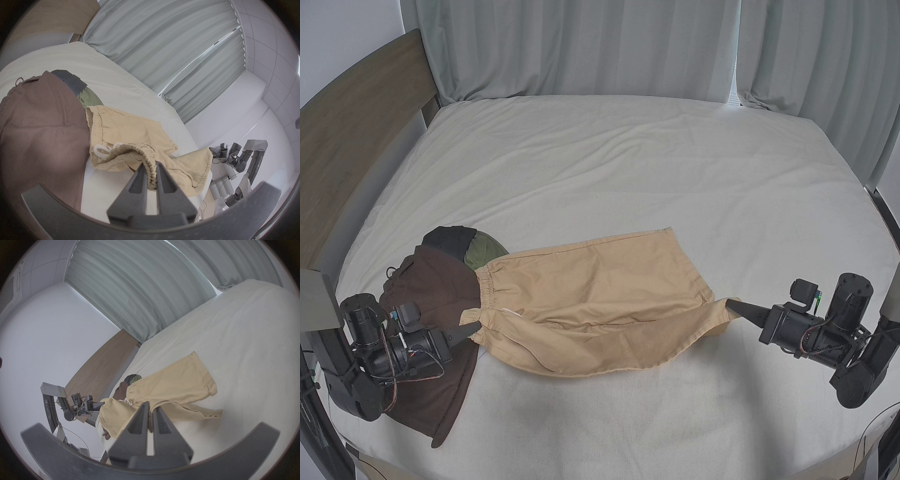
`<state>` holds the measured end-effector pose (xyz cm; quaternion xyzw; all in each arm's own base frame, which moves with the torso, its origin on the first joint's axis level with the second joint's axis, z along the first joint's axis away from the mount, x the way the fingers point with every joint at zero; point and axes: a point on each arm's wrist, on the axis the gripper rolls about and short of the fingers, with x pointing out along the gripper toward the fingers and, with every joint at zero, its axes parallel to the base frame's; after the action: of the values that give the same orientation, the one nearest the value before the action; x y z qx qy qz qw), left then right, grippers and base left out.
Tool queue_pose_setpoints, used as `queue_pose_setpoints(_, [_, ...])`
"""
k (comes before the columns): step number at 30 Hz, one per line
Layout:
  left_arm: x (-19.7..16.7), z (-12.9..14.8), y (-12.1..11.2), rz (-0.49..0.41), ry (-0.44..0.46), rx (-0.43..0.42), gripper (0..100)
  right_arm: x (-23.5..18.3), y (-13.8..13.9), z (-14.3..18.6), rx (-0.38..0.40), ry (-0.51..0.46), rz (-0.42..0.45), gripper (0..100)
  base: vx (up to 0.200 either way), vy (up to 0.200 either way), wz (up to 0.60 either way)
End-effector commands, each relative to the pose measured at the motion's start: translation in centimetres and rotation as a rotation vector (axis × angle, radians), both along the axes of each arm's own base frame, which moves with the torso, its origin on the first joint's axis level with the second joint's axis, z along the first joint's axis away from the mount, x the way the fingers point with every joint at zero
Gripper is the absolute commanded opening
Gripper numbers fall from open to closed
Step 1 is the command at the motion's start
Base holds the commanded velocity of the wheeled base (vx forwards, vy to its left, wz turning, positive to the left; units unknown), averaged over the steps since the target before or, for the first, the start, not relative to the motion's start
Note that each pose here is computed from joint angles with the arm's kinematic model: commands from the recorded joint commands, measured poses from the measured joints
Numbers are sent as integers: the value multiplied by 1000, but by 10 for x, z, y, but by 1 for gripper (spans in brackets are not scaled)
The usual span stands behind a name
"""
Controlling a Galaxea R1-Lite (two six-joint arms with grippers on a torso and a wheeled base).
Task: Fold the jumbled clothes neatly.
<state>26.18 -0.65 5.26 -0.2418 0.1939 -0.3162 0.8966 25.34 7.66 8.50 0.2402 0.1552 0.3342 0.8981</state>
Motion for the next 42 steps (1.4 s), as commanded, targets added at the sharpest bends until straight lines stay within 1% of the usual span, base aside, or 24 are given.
queue_pose_setpoints(1, [4, 3, 0, 10, -20, 3, 0, 8, -2, 4, 8, -29, -12, 0, 0, 0, 0])
queue_pose_setpoints(4, [11, 6, 1, 37, -48, 10, 0, 14, -1, 8, 15, -53, -12, 0, 0, 0, 0])
queue_pose_setpoints(5, [15, 9, 1, 54, -58, 4, 0, 17, 0, 11, 29, -61, -13, 0, 0, 0, 0])
queue_pose_setpoints(9, [21, 12, -1, 74, -64, -18, 0, 26, 2, 15, 47, -79, -14, 0, 0, 0, 0])
queue_pose_setpoints(12, [25, 15, -1, 82, -76, -22, 0, 35, 3, 14, 45, -70, -17, 0, 0, 0, 0])
queue_pose_setpoints(18, [33, 16, -4, 119, -74, -44, 0, 53, 4, 19, 46, -72, -28, 0, 0, 0, 0])
queue_pose_setpoints(29, [36, 13, -5, 133, -57, -57, 0, 80, 10, 37, 59, -92, -28, 0, 0, 0, 0])
queue_pose_setpoints(31, [38, 13, -5, 154, -58, -62, 0, 88, 12, 40, 59, -90, -28, 0, 0, 0, 0])
queue_pose_setpoints(33, [41, 11, -4, 175, -51, -65, 0, 96, 14, 42, 59, -90, -28, 0, 0, 0, 0])
queue_pose_setpoints(39, [47, 12, -5, 184, -46, -92, 0, 121, 16, 38, 58, -89, -37, 0, 0, 0, 0])
queue_pose_setpoints(42, [52, 12, -4, 189, -49, -105, 0, 132, 16, 34, 52, -65, -44, 0, 0, 0, 0])
